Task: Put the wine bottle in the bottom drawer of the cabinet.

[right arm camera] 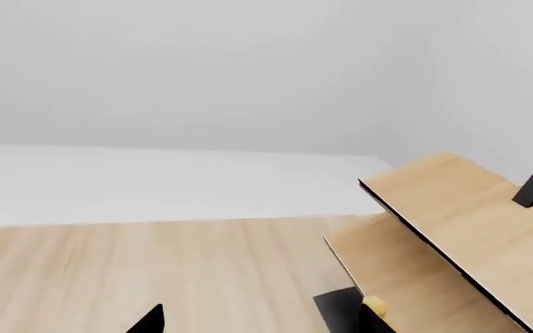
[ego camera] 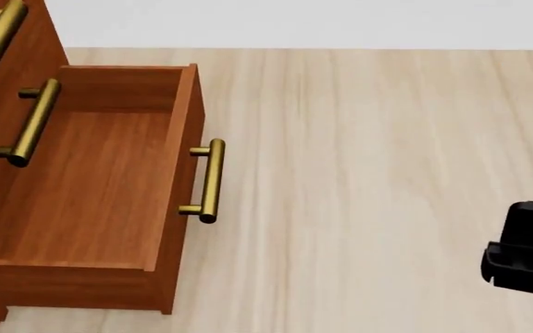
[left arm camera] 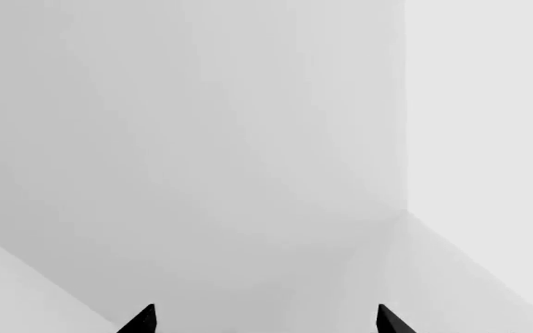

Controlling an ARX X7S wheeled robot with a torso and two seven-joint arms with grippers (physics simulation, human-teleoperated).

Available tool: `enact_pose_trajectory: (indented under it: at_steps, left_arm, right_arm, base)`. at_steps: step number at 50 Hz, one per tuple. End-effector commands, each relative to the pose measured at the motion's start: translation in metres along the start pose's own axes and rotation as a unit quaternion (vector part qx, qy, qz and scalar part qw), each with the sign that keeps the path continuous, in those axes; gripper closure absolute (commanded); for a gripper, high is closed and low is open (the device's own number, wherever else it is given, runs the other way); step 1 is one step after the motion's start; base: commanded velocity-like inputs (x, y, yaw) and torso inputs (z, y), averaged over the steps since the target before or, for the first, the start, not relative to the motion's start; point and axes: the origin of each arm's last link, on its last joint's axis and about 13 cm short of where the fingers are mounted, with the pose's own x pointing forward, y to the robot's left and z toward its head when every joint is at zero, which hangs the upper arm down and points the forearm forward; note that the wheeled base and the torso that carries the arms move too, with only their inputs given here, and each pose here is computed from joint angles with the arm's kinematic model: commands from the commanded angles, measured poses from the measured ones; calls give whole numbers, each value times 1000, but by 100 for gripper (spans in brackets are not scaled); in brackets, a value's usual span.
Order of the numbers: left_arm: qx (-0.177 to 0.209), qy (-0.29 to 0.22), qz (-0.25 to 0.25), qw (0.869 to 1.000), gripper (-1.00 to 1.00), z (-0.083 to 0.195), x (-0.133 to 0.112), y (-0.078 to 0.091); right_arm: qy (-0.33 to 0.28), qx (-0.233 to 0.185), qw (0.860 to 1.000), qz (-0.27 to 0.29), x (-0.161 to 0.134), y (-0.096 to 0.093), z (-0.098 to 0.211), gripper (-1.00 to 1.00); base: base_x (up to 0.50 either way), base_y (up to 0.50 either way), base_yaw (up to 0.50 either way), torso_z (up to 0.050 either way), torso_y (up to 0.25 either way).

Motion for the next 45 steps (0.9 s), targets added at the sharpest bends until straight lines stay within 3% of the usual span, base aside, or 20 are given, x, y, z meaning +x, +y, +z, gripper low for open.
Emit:
enact_pose_trajectory:
  at_steps: [1,21,45]
  left_arm:
    - [3,0,-2,1000,-100,0,-1,2]
    - [3,0,-4,1000,-100,1,-1,1]
    - [5,-1,-7,1000,-100,0,-1,1]
  right_arm:
    - [16,-4,1000,-23,-6,-11,-7,-100]
    - [48,-10,997,-56,-3,-23,-25,-100]
    - [89,-27,993,-74,32,-29,-41,-100]
  base:
    - [0,0,0,0,0]
    - [0,0,0,0,0]
    - [0,0,0,0,0]
